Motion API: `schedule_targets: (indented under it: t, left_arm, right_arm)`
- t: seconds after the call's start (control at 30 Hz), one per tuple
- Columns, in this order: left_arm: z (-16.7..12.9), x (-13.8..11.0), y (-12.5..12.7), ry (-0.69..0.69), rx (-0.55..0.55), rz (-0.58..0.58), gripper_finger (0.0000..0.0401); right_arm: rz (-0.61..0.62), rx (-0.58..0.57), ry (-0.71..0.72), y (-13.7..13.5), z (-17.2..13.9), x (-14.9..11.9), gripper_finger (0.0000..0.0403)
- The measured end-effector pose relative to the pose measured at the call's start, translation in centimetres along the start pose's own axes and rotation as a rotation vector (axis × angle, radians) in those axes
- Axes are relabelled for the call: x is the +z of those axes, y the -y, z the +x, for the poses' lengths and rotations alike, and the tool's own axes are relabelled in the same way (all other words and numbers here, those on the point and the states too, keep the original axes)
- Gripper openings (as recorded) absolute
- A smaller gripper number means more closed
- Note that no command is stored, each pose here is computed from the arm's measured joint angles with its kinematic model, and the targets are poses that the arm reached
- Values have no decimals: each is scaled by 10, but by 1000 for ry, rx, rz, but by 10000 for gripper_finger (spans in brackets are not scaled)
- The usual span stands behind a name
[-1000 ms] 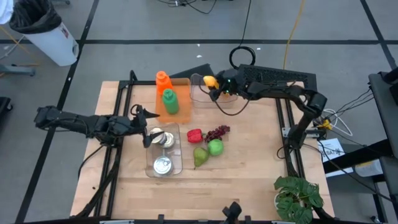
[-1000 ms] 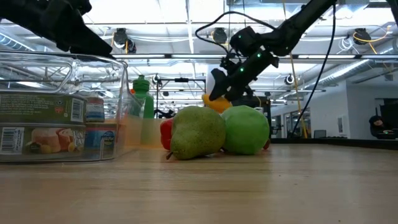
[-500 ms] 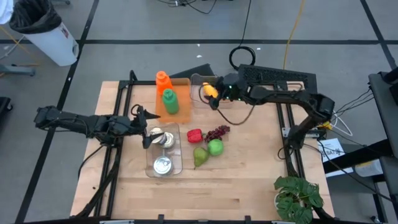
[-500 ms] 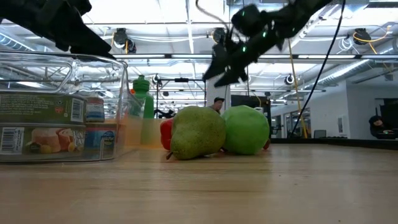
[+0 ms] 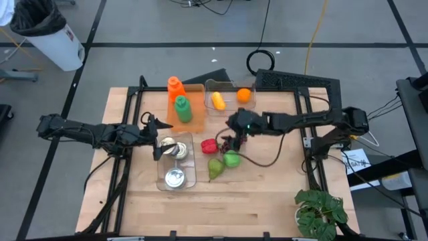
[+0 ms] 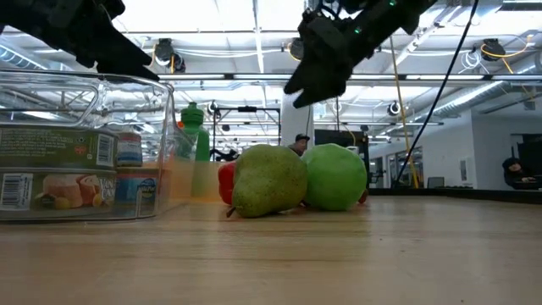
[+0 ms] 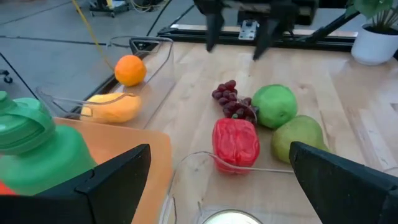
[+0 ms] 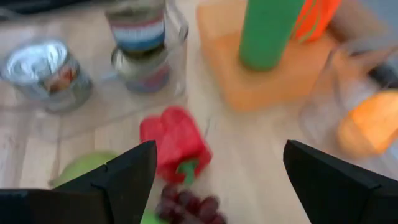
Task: Pick & Place Food Item
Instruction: Put the red grapes into the top transparent bin
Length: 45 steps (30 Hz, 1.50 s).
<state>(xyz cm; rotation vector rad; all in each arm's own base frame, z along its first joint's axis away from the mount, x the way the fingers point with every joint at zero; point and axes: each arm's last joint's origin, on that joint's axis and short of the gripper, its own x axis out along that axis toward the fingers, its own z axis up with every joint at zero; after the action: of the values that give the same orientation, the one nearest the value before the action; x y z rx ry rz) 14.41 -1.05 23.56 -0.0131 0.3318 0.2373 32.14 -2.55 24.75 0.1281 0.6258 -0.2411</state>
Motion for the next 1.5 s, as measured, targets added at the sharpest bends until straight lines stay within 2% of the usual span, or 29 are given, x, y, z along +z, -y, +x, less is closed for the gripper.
schedule_targets:
  t: [0.27, 0.43, 0.7, 1.0, 1.2, 1.33, 1.5]
  left_arm:
    - [0, 0, 0, 0, 0, -36, 397]
    - [0, 0, 0, 0, 0, -38, 397]
    - [0, 0, 0, 0, 0, -38, 397]
    - [0, 1, 0, 9, 0, -41, 397]
    - [0, 1, 0, 10, -1, -42, 397]
    - [0, 1, 0, 10, 0, -42, 397]
    - [0, 1, 0, 10, 0, -42, 397]
  right_arm:
    - [58, -3, -114, -6, 8, -41, 329]
    - [82, -149, -164, 5, 12, -67, 329]
    - [44, -155, -245, 10, 13, -96, 329]
    - [13, -104, -103, 13, 19, -120, 329]
    - [31, -102, -93, 15, 18, -129, 328]
    - [33, -105, -102, 15, 20, -132, 306]
    - [39, -106, -100, 15, 22, -133, 242]
